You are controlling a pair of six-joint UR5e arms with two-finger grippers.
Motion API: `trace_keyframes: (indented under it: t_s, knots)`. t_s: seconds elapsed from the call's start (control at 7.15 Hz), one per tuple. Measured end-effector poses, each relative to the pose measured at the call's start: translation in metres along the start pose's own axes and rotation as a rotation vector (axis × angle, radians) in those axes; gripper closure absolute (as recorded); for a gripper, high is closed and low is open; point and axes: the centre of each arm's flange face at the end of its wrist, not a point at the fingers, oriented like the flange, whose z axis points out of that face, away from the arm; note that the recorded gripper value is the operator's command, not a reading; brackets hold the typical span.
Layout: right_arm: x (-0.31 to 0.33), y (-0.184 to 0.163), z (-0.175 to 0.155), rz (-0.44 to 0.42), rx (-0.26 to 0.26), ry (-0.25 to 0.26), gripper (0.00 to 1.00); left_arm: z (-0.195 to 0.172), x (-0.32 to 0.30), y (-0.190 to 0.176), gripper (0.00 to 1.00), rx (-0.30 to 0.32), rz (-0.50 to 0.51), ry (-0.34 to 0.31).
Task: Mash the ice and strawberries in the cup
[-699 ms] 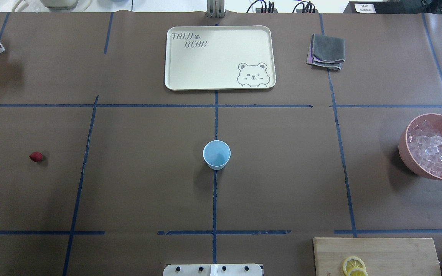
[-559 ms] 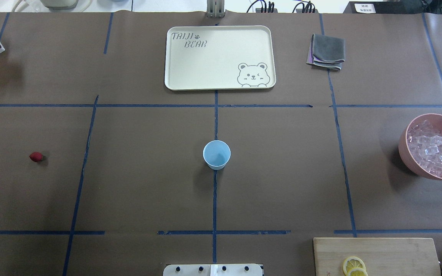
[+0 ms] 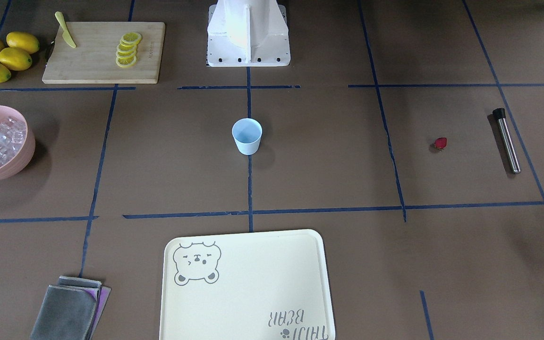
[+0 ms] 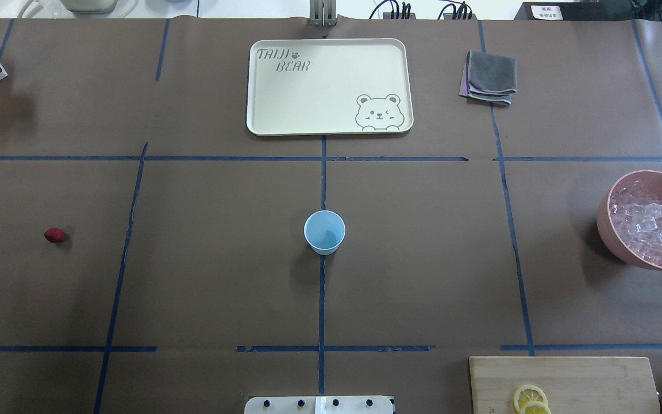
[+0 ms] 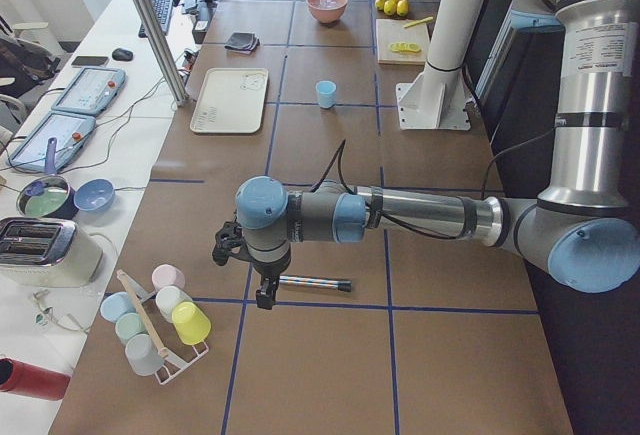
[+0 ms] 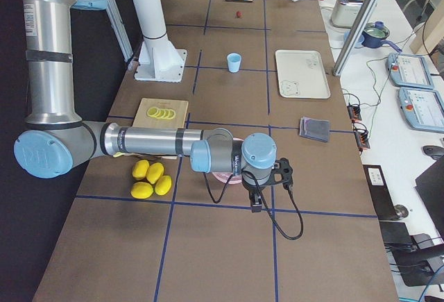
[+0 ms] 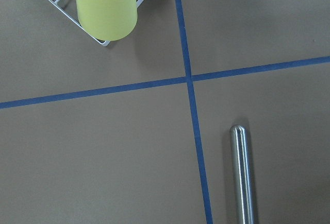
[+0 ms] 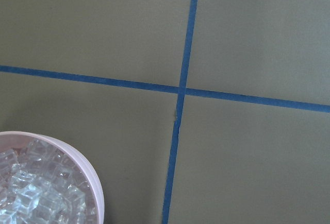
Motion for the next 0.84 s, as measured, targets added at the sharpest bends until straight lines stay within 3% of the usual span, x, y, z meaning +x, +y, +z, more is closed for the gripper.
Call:
trace_keyframes:
  t_s: [0.28, 0.84]
  knots:
    - [-0.002, -0.005, -0.001, 0.012, 0.005, 0.004, 0.0, -0.003, 0.003, 0.0, 0.0, 0.006, 0.006, -0.001]
    - [-0.034, -0.005, 0.008, 0.007, 0.065, 0.007, 0.0, -0.004, 0.004, 0.003, 0.0, 0.008, 0.007, -0.001]
